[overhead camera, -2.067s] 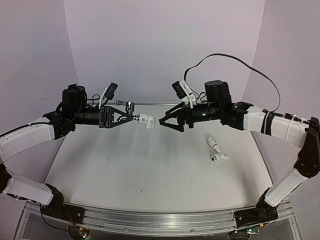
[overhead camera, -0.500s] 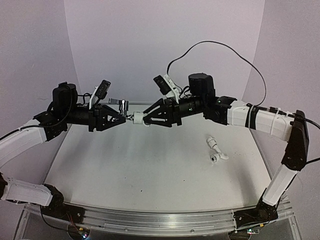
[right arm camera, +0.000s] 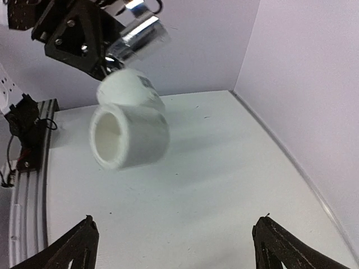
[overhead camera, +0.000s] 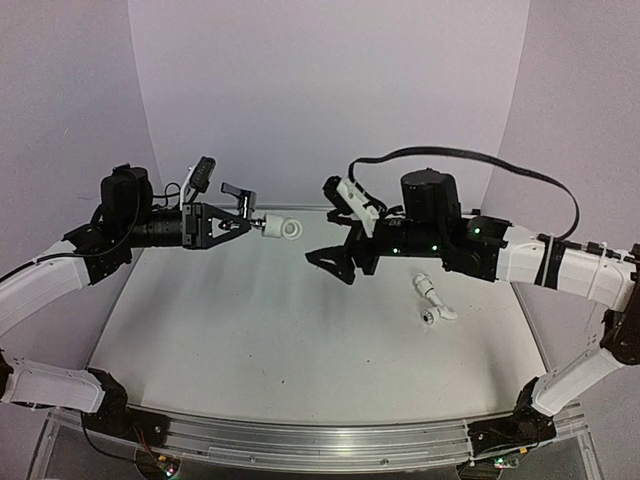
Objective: Install the water faucets
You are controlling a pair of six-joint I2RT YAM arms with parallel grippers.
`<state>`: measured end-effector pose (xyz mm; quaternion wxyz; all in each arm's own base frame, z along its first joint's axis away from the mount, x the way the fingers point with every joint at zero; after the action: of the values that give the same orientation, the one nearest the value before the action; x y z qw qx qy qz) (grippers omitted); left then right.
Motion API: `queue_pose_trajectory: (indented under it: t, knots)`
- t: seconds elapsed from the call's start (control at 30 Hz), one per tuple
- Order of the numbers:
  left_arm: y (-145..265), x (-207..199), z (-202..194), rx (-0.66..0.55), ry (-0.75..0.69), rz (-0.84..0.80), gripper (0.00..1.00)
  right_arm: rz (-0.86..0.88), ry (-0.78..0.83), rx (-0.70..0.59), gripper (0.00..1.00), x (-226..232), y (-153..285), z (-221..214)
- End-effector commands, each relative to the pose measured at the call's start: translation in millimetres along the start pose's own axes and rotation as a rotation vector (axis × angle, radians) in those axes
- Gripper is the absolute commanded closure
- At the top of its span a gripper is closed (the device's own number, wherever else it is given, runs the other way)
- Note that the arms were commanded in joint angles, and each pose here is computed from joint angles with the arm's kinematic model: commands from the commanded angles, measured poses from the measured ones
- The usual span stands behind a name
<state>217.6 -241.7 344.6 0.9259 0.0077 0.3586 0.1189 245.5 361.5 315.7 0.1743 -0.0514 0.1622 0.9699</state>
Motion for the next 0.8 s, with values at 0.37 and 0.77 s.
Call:
queue_pose_trajectory:
  t: [0.37, 0.77]
  knots:
    - [-6, -14, 14, 0.078, 0.162, -0.032, 1.0, -0.143, 0.365, -0.118, 0.28, 25, -43, 58]
    - [-2, -32, 8, 0.143, 0.051, -0.147, 1.0, -0.065, 0.224, -0.106, 0.87, 27, -55, 50]
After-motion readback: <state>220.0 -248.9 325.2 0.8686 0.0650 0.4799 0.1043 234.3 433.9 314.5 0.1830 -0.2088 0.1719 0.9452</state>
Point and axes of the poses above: each gripper's point midway between its finger pads, its own y axis back along the fingers, its own x axis along the line the jaws close on, z = x × y, the point moved 4 cm from there along y, back along the fingers, and after that the axes turned 2 degrees about y, right-handed, at the moved point
